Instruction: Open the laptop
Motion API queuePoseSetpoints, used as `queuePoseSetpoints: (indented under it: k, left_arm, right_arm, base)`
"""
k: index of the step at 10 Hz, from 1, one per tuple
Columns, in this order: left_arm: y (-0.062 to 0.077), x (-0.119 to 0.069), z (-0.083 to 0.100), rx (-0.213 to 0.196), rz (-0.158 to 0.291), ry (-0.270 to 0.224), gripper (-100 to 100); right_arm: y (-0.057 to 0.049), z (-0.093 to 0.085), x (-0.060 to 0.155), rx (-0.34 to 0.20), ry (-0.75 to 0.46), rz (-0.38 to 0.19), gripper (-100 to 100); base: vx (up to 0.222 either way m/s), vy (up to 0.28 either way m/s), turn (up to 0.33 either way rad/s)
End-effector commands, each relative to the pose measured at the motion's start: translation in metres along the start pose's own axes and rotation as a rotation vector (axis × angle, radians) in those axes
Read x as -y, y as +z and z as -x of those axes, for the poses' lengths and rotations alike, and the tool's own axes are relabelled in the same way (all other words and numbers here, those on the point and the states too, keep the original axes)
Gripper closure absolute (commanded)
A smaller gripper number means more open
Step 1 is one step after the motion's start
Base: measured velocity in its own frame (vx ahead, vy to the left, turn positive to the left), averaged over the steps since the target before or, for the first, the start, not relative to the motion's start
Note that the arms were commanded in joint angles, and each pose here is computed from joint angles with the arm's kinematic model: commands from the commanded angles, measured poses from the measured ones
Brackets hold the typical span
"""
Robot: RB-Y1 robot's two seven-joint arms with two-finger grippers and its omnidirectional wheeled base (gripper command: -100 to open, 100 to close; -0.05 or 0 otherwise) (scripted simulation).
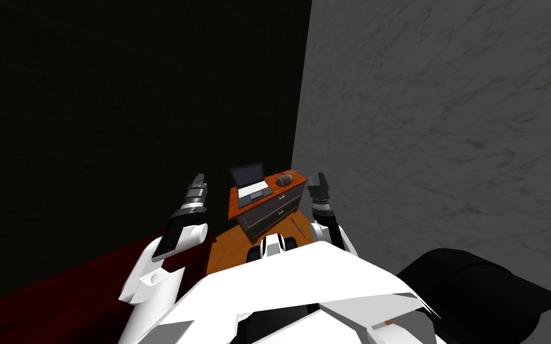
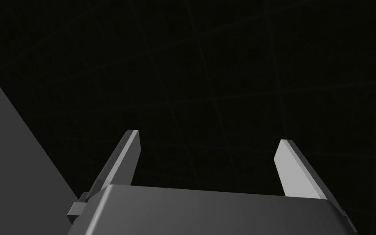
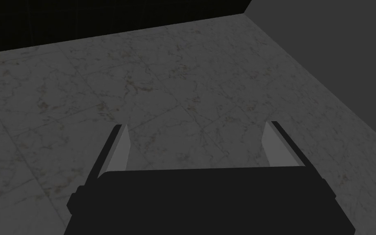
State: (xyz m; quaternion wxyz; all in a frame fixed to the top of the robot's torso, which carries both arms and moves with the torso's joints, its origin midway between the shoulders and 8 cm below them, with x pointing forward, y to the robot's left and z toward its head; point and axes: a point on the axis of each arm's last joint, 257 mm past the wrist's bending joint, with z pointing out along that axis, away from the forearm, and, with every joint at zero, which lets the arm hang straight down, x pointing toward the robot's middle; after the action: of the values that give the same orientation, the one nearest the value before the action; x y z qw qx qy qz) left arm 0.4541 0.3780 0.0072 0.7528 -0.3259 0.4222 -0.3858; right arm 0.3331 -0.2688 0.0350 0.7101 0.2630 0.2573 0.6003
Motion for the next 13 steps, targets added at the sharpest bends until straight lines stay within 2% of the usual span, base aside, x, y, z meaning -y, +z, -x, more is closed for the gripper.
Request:
queuePoseSetpoints:
  k: [1,6,13]
  left_arm:
    - [0.012,-0.01,0.014,0.016,0.047,0.037,-100]
    - [0.028,-0.043,0.041,0.044,0.163,0.099,-100]
    - [0.034,-0.106,0.09,0.1,0.383,0.181,-100]
  right_arm:
    - [0.0,0.0,0.0,0.0,0.0,0.0,0]
    - [0.0,0.0,0.0,0.0,0.0,0.0,0]
    - [0.0,0.0,0.0,0.0,0.0,0.0,0]
  base:
    - [-0.022,-0.033,-0.109]
    - [0.006,-0.032,-0.129]
    - [0.04,-0.05,-0.133]
